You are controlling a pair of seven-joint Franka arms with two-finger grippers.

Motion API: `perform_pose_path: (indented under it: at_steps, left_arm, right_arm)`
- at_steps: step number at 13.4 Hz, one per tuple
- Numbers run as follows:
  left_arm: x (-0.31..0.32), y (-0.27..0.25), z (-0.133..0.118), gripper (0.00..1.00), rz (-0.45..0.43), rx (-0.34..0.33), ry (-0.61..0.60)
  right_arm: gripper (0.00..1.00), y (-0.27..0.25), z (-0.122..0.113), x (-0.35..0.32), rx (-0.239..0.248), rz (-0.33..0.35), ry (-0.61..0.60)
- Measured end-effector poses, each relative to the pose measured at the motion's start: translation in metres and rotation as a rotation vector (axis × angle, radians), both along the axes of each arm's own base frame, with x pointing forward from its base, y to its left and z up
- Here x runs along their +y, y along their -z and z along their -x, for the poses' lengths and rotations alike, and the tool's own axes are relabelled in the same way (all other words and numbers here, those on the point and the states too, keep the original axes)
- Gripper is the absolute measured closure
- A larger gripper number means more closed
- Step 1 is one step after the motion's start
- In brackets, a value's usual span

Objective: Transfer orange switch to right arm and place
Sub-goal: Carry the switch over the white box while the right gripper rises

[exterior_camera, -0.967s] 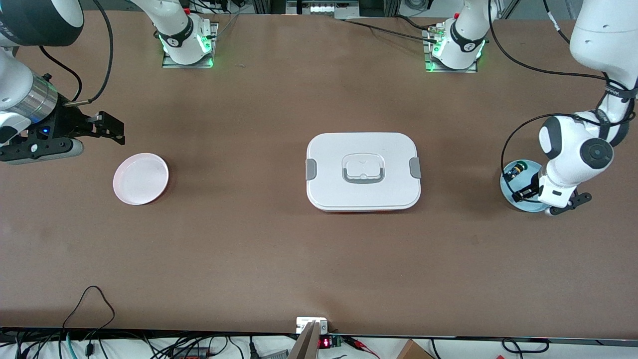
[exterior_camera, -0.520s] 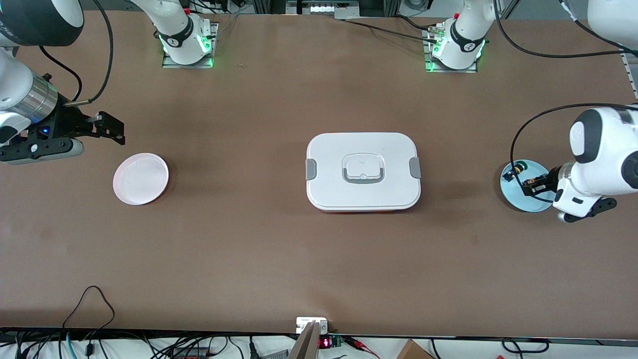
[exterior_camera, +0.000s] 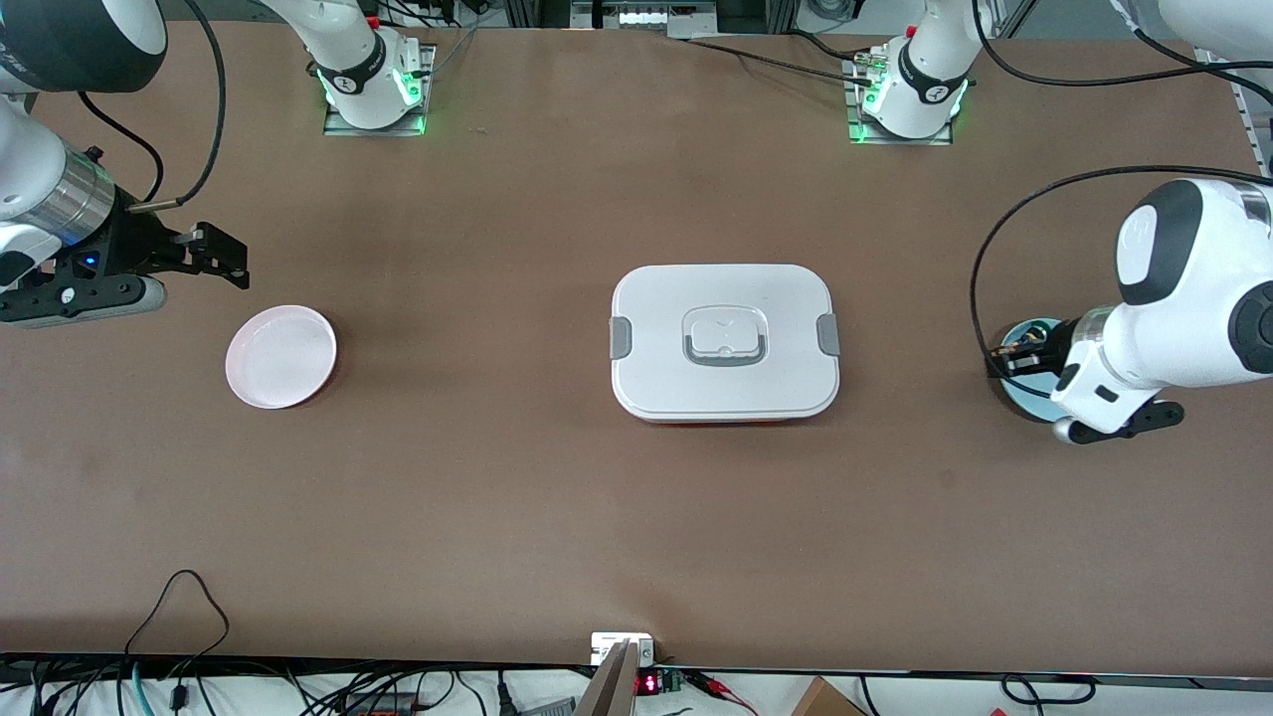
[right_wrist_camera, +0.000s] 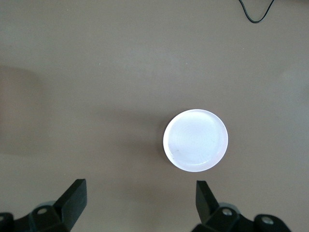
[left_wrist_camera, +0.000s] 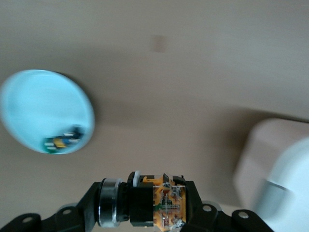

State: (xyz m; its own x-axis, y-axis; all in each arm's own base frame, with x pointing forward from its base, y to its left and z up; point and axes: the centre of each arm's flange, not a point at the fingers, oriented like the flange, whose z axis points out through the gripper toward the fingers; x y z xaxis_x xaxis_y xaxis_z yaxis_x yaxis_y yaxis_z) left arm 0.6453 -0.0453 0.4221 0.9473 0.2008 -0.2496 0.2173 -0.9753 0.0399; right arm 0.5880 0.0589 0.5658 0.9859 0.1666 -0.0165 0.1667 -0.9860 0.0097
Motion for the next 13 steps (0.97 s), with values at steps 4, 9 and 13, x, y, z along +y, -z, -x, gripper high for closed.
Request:
perform_pose_path:
  at_steps: [4,9,13]
  left_arm:
    - [-0.05,-0.022,0.0,0.28,0.284,-0.024,0.08]
    - [-0.11,-0.025,0.0,0.28,0.616,-0.14,0.367]
    - [-0.174,-0.027,0.003,0.28,0.791,-0.305,0.594]
  right_arm:
    - [0.0,0.02,-0.007,0.001,0.035,0.002,-0.001]
    - [0.0,0.05,-0.015,0.019,0.084,-0.007,-0.091]
    - [0.0,0.05,-0.007,0.078,0.127,-0.293,-0.071]
